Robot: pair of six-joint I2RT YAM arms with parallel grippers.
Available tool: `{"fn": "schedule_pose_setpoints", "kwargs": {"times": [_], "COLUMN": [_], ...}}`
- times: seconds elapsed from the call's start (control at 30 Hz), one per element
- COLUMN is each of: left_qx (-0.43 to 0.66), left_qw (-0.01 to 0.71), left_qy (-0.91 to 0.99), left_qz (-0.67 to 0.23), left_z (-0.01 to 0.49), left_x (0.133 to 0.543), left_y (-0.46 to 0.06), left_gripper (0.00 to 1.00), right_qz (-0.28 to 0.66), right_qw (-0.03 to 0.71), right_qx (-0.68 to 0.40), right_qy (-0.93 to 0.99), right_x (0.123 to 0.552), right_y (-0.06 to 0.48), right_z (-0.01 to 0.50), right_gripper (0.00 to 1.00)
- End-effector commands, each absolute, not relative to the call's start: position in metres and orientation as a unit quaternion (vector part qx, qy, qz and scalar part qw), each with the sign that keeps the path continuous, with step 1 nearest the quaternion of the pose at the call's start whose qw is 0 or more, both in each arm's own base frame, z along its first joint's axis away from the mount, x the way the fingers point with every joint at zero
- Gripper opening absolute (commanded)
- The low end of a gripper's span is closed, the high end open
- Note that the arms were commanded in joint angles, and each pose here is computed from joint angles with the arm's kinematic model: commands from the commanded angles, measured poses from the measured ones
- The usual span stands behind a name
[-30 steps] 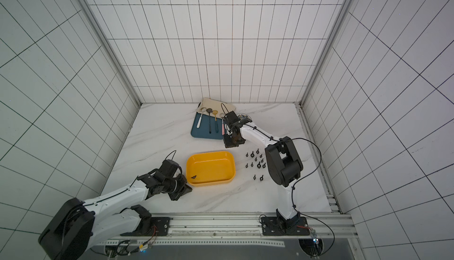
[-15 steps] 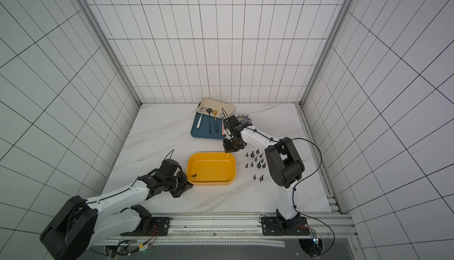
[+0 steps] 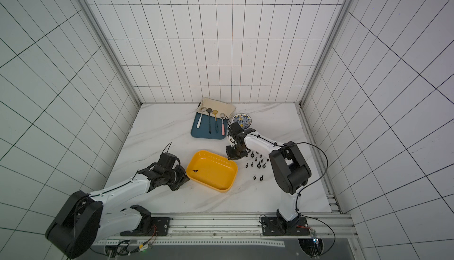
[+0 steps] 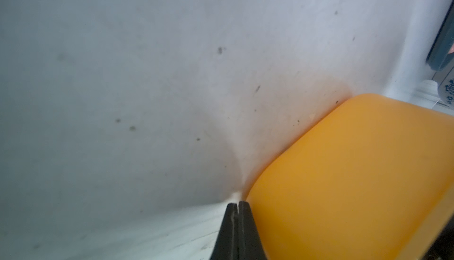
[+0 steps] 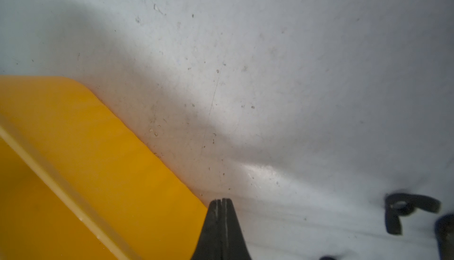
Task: Take out the wing nut from the storage box
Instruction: Adjust the storage box at the center of the board, then pick up the wing nut from the storage box.
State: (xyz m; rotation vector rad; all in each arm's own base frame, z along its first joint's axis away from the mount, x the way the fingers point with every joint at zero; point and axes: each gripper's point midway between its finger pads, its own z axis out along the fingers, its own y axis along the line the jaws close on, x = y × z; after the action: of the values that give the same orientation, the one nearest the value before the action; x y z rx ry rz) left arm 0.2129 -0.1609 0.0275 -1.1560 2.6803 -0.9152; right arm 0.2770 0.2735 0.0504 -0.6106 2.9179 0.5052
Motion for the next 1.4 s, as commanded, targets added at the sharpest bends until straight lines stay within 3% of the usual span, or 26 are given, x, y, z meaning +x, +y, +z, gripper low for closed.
{"fn": "schedule_pose_setpoints", "kwargs": {"times": [0.0, 0.47, 0.8, 0.9, 0.97, 1.1, 1.23, 1.37], "left_qx": [-0.361, -0.345, -0.315, -0.309, -0.313, -0.332, -0.341, -0.325], "left_qw": [0.065, 0.067, 0.076, 0.068, 0.069, 0.097, 0.113, 0.112], "left_qy": [0.880, 0.882, 0.886, 0.884, 0.884, 0.881, 0.875, 0.877], "left_qz": [-0.302, -0.315, -0.331, -0.343, -0.339, -0.324, -0.325, -0.336], "left_z": [0.036, 0.036, 0.049, 0.047, 0.049, 0.059, 0.076, 0.091], "left_x": [0.232, 0.269, 0.317, 0.321, 0.321, 0.318, 0.312, 0.297], "left_y": [-0.164, -0.178, -0.193, -0.198, -0.189, -0.149, -0.112, -0.108], "left_gripper": [0.00, 0.00, 0.00, 0.00, 0.00, 0.00, 0.13, 0.29], "right_qz": [0.162, 0.140, 0.120, 0.072, 0.050, 0.095, 0.131, 0.170], "right_qw": [0.044, 0.025, 0.032, 0.067, 0.112, 0.185, 0.176, 0.163], "right_qx": [-0.200, -0.185, -0.173, -0.160, -0.159, -0.197, -0.298, -0.373], "right_qy": [0.965, 0.972, 0.977, 0.982, 0.980, 0.958, 0.929, 0.897], "right_x": [0.253, 0.220, 0.217, 0.228, 0.236, 0.237, 0.214, 0.198], "right_y": [0.268, 0.252, 0.240, 0.221, 0.210, 0.227, 0.271, 0.324], "right_z": [0.049, 0.037, 0.036, 0.046, 0.070, 0.125, 0.145, 0.136], "right_gripper": [0.00, 0.00, 0.00, 0.00, 0.05, 0.19, 0.25, 0.27]}}
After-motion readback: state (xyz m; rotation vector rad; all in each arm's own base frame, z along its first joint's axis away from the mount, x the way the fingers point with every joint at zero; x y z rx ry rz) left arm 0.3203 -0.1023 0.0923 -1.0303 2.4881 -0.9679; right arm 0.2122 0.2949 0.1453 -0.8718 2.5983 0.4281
